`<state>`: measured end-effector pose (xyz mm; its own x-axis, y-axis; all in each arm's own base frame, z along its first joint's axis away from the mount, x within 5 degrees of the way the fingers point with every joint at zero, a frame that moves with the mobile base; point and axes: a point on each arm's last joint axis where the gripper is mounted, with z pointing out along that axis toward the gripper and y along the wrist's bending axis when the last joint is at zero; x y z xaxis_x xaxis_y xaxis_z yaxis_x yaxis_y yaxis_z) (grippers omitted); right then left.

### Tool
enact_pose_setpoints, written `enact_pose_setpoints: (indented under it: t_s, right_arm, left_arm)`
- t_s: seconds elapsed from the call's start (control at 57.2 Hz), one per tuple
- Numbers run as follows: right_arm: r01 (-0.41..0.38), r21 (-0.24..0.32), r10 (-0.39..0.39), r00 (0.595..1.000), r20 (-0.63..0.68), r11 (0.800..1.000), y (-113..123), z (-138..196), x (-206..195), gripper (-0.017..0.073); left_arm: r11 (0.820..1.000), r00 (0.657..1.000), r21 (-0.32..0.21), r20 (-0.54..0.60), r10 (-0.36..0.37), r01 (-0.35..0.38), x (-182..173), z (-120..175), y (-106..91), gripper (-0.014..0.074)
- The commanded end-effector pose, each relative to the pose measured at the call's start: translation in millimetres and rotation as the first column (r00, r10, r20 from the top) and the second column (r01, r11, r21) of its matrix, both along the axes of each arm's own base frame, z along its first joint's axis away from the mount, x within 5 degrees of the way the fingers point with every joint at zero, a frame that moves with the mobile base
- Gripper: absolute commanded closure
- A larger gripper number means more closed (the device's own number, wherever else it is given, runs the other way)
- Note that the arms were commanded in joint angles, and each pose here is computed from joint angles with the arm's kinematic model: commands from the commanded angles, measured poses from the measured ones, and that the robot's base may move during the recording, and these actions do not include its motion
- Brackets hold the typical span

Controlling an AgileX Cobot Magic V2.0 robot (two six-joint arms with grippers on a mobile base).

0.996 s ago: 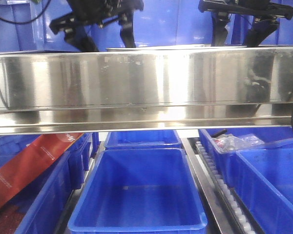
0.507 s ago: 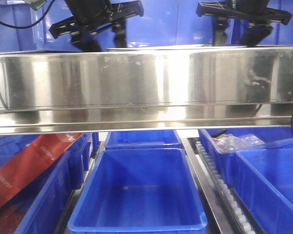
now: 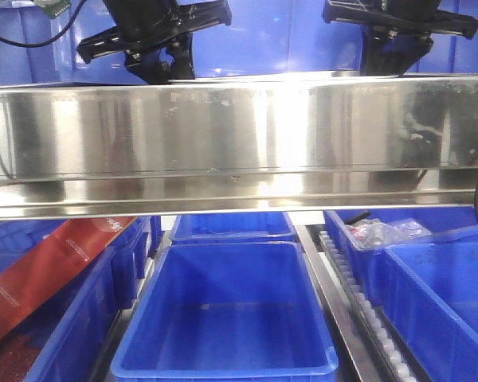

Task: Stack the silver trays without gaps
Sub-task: 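Grip the silver tray rim with both grippers and pull it off the shelf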

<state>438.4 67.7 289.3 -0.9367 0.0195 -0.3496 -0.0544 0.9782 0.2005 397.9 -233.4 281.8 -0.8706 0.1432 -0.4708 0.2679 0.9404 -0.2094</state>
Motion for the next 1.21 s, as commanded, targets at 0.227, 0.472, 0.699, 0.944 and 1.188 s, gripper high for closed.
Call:
enact_pose_setpoints:
  t_s: [0.227, 0.472, 0.699, 0.944, 1.188]
  right_arm:
    - [-0.037, -0.013, 0.038, 0.998, 0.04, 0.999, 1, 31, -8, 0.064]
    - [-0.037, -0.009, 0.037, 0.995, 0.087, 0.999, -1, 51, -17, 0.064]
    - [-0.037, -0.004, 0.037, 0.989, 0.141, 0.999, -2, 74, -30, 0.064]
    - [-0.037, 0.003, 0.035, 0.975, 0.217, 0.999, -5, 105, -49, 0.064]
    - [-0.027, 0.017, 0.02, 0.943, 0.331, 0.999, -6, 130, -60, 0.064]
  left_arm:
    - [1.0, 0.999, -0.005, 0.038, -0.019, 0.019, -13, 30, 4.9, 0.0614]
    - [1.0, 0.997, -0.025, 0.081, -0.018, 0.02, -26, 58, 12.8, 0.0614]
    - [0.999, 0.986, -0.048, 0.168, -0.012, 0.02, -42, 94, 23.9, 0.0614]
    - [0.997, 0.961, -0.077, 0.275, 0.001, 0.021, -61, 131, 37.3, 0.0614]
    - [0.99, 0.896, -0.14, 0.442, 0.034, 0.032, -65, 160, 42.6, 0.0614]
